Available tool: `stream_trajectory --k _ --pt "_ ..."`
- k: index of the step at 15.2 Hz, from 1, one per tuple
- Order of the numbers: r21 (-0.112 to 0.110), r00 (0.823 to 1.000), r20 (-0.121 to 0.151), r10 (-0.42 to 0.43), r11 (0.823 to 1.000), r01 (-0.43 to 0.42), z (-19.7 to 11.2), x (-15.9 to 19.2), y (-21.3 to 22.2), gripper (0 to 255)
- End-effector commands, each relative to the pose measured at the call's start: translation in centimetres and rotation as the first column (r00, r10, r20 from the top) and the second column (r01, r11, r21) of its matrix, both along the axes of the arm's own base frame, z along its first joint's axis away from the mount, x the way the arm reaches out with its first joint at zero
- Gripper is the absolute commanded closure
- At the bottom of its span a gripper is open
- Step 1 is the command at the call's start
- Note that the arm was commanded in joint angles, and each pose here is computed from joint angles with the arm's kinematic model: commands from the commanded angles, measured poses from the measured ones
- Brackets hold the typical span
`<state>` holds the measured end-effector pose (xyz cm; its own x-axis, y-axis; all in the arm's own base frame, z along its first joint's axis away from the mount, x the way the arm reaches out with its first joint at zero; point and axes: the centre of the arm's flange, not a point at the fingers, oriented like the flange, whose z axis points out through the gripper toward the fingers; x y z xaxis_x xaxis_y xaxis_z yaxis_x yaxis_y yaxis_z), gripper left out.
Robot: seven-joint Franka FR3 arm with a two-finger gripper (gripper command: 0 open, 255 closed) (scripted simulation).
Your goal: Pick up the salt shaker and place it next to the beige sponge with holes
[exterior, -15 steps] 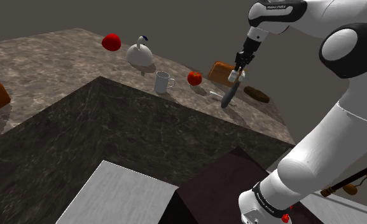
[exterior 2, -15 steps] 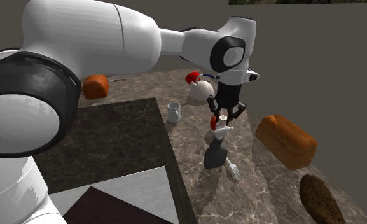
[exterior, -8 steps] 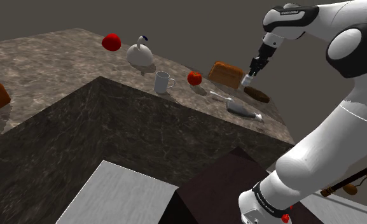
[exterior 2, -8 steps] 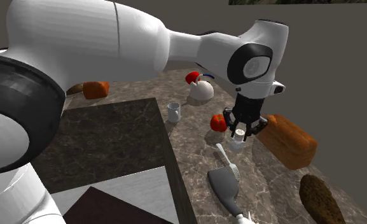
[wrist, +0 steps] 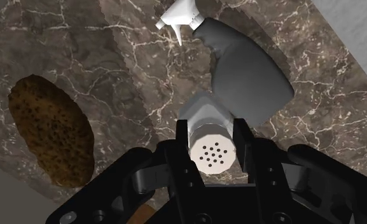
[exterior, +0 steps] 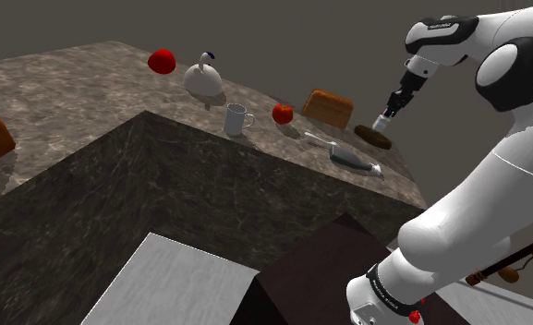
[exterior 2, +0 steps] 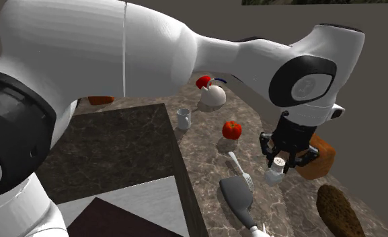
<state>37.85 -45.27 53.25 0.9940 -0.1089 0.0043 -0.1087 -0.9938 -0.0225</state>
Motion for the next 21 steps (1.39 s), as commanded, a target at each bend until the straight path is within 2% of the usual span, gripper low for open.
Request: stream_trajectory --k 1,9,21 --pt "0.0 1.0 0.0 0.002 1.0 -0.002 0.2 -1.9 -2.0 255" --pt "0.0 1.0 0.0 0.002 1.0 -0.002 0.3 -9.8 -10.3 255" --pt "0.0 1.0 0.0 0.002 1.0 -0.002 -6.0 -9.8 -10.3 255"
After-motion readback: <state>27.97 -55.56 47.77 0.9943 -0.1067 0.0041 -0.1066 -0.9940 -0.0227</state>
